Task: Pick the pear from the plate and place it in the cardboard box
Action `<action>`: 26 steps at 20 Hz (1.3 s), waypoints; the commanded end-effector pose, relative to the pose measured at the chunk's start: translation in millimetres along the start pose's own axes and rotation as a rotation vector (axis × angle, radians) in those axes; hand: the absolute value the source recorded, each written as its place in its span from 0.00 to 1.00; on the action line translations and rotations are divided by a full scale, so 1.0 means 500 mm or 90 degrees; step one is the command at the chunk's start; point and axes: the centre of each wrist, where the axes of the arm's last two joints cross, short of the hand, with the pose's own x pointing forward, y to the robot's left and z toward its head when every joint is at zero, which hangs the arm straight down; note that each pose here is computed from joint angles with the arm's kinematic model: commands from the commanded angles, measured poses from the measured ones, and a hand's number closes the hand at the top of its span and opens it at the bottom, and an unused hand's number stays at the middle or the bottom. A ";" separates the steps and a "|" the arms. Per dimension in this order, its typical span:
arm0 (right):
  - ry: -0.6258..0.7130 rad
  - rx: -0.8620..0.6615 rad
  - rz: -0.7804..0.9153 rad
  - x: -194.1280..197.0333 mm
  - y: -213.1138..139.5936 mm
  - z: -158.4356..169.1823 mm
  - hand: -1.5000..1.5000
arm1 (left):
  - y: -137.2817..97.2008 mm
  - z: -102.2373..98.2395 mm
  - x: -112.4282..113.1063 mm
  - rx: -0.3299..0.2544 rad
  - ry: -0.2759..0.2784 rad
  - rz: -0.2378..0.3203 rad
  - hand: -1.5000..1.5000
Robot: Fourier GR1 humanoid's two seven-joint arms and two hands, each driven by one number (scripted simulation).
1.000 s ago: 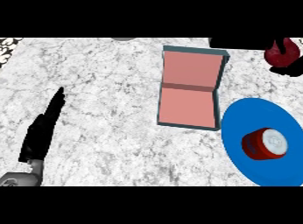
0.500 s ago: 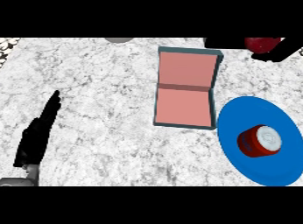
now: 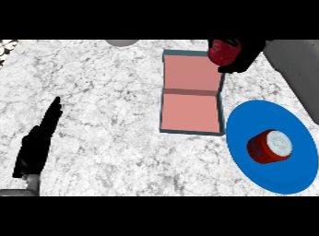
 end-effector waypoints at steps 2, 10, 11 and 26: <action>0.005 0.070 -0.018 0.028 0.055 -0.080 1.00 | -0.015 0.002 -0.028 0.000 0.005 0.002 0.50; 0.105 0.118 -0.036 0.012 0.212 -0.134 0.00 | 0.015 0.020 0.000 -0.007 -0.006 0.003 0.50; 0.104 0.112 -0.049 0.007 0.213 -0.129 0.00 | 0.029 0.002 -0.013 0.007 -0.006 -0.005 0.50; 0.082 -0.143 -0.348 -0.024 0.176 -0.104 0.00 | -0.012 0.003 0.010 -0.005 -0.010 0.002 0.50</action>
